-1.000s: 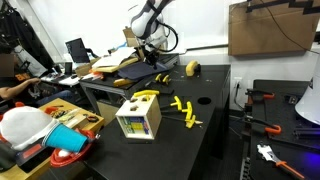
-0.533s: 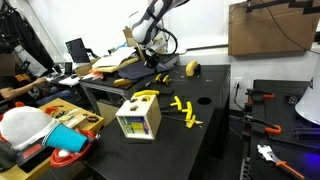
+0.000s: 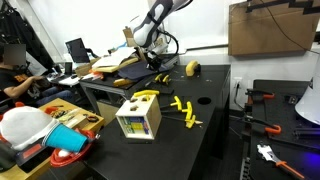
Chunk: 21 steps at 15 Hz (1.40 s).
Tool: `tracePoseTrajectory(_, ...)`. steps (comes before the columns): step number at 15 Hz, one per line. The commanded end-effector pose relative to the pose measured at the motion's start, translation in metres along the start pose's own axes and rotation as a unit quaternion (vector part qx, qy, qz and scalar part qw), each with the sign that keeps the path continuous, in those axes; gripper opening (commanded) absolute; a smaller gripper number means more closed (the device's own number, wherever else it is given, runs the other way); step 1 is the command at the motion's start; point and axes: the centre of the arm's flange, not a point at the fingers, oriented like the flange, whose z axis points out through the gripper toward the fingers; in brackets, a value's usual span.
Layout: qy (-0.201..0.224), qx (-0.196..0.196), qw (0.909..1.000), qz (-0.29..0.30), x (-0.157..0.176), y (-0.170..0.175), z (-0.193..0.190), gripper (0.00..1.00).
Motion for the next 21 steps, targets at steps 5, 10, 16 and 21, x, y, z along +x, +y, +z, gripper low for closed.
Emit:
tracePoseTrajectory(5, -0.003, 0.01, 0.9999, 0.008, 0.001, -0.001, -0.009, 0.0)
tracePoseTrajectory(10, 0.046, 0.019, 0.9986, 0.018, 0.0, -0.018, -0.02, 0.0)
tracePoseTrajectory(16, 0.047, 0.053, 0.9953, 0.067, 0.002, -0.058, -0.022, 0.0)
tracePoseTrajectory(21, 0.035, 0.075, 0.9913, 0.102, -0.001, -0.082, -0.017, 0.0)
